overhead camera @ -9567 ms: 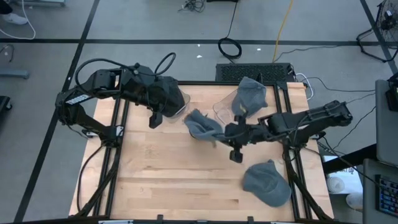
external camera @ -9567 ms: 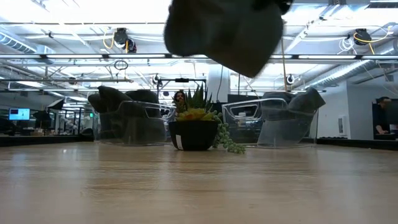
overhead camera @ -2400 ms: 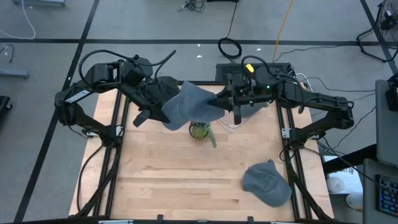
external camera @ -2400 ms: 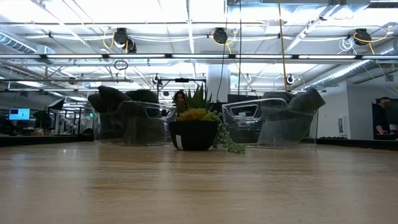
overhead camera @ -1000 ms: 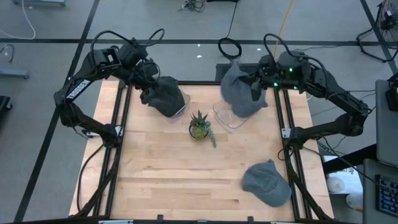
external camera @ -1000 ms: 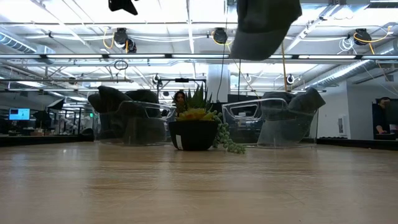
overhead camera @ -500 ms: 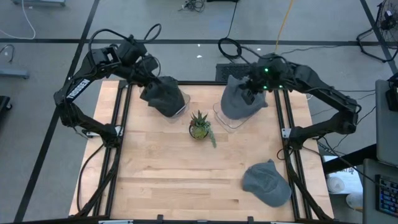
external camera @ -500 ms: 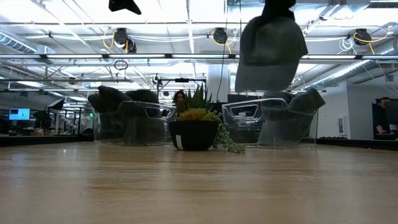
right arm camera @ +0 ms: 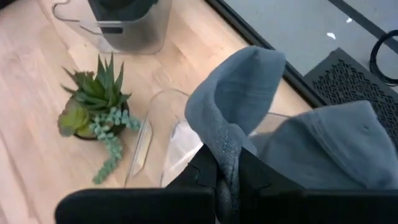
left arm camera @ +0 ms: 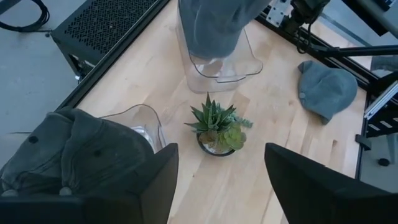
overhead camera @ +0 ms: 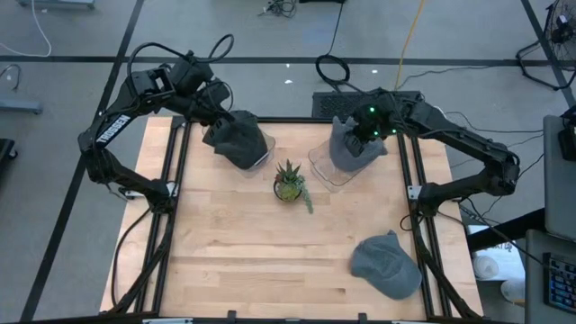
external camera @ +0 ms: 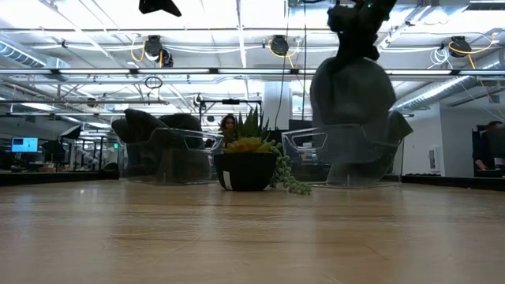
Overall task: Pick & Place hat
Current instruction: Put the top blue cap into the right transparent bin, then put the blue cap into the right transparent bin
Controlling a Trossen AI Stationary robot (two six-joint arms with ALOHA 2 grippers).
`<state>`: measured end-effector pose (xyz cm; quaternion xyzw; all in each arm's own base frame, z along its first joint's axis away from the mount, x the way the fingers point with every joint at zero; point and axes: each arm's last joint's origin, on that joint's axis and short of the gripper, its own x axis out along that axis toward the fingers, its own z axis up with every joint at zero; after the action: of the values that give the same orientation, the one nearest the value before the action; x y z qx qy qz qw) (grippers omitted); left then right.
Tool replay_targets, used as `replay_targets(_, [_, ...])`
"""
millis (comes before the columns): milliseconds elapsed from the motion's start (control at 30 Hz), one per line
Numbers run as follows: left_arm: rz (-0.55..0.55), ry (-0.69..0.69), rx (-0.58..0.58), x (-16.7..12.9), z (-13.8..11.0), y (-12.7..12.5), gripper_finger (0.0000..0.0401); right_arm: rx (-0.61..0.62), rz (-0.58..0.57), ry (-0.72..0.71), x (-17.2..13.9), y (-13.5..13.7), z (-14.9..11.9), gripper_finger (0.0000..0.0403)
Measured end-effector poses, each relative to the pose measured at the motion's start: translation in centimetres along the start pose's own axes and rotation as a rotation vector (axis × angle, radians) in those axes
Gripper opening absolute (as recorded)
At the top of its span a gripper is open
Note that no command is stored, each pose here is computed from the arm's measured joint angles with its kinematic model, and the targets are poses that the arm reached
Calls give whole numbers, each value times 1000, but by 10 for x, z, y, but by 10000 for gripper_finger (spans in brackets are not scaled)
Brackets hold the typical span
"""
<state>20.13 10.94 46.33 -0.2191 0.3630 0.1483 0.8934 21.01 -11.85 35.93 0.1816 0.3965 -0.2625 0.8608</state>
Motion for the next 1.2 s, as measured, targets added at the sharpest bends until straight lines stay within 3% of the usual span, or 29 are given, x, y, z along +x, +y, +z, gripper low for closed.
replay_targets(233, [-5,3,11,0,0,-2,253,74,39,-35,24,-16,-5,4])
replay_targets(733, [-10,9,26,1,-1,-3,253,206,-74,93,62,-62,-43,15])
replay_targets(933, [-9,9,43,1,-1,-3,253,189,-83,122,66,-67,-50,80])
replay_targets(1200, [-9,9,51,1,-1,-3,253,171,-86,77,53,-65,-45,219])
